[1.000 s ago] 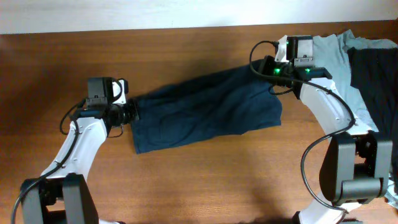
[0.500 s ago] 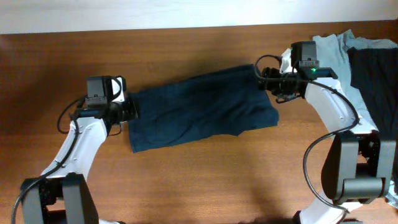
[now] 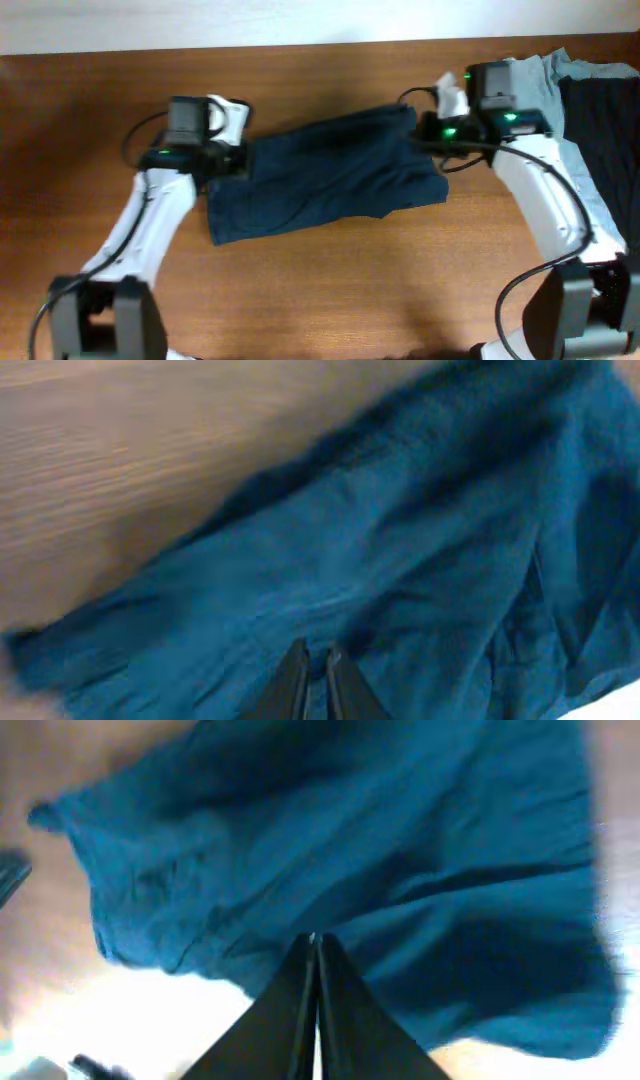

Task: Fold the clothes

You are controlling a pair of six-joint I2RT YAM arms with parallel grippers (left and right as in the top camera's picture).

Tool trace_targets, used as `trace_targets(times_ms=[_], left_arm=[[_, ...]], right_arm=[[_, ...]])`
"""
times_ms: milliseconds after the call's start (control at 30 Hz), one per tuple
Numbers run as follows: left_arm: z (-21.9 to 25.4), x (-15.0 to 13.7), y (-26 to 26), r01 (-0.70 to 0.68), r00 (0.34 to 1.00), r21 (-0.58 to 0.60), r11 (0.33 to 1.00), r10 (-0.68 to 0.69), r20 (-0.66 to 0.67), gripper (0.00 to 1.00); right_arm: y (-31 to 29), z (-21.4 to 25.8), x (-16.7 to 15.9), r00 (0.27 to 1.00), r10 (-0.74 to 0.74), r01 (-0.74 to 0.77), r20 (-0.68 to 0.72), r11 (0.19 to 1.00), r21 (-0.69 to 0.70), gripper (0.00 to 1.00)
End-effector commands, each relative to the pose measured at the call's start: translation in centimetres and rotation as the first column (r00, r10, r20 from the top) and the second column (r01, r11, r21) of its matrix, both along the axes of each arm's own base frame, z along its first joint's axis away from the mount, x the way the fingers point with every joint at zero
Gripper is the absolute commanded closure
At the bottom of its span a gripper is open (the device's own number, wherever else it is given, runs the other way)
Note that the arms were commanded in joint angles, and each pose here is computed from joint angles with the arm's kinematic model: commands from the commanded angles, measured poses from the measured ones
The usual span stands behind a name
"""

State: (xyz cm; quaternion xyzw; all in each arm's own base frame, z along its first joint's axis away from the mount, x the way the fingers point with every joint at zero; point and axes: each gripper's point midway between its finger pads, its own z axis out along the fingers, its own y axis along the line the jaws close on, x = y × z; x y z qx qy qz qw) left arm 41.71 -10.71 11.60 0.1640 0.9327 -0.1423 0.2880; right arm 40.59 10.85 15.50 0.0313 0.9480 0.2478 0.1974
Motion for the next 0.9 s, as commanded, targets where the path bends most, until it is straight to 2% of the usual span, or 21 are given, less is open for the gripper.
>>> trace_targets(times_ms=[0, 133, 300, 433, 600, 667, 767, 867], left_arm=[[-4.5, 1.1, -0.4, 0.082, 0.997, 0.104, 0.991, -0.079, -0.025, 0.93], [-7.9, 2.2, 0.0, 0.072, 0.997, 0.112, 0.991, -0.067, -0.049, 0.94], [-11.0, 3.8, 4.6, -0.092, 0.993, 0.248, 0.964, 0.108, -0.051, 0.93], [-11.7, 4.1, 8.3, -0.223, 0.967, 0.278, 0.934, 0.247, -0.054, 0.93], [-11.4, 4.3, 11.1, -0.297, 0.944, 0.270, 0.916, 0.324, -0.061, 0.93], [-10.0, 5.0, 11.3, -0.301, 0.943, 0.265, 0.916, 0.327, -0.060, 0.94], [-3.1, 7.2, 9.8, -0.275, 0.958, 0.194, 0.942, 0.286, -0.030, 0.89], [3.9, 7.0, 6.9, -0.200, 0.979, 0.078, 0.977, 0.203, -0.031, 0.80]], right_arm=[[1.9, -4.2, -1.4, 0.989, 0.003, -0.013, -0.147, 0.997, -0.070, 0.96], [0.9, -8.5, -3.5, 0.954, -0.042, -0.019, -0.296, 0.980, -0.198, 0.96], [-2.6, -12.5, -4.7, 0.914, -0.133, -0.029, -0.382, 0.921, -0.390, 0.96], [-5.0, -14.0, -5.9, 0.887, -0.197, -0.051, -0.418, 0.857, -0.513, 0.96], [-8.9, -13.5, -8.0, 0.836, -0.334, -0.043, -0.436, 0.751, -0.659, 0.96], [-9.7, -13.1, -8.5, 0.818, -0.354, -0.039, -0.454, 0.753, -0.657, 0.96], [-8.7, -10.2, -7.6, 0.840, -0.310, -0.001, -0.446, 0.821, -0.571, 0.96], [-3.1, -5.5, -4.8, 0.941, -0.018, -0.083, -0.339, 0.956, -0.280, 0.96]])
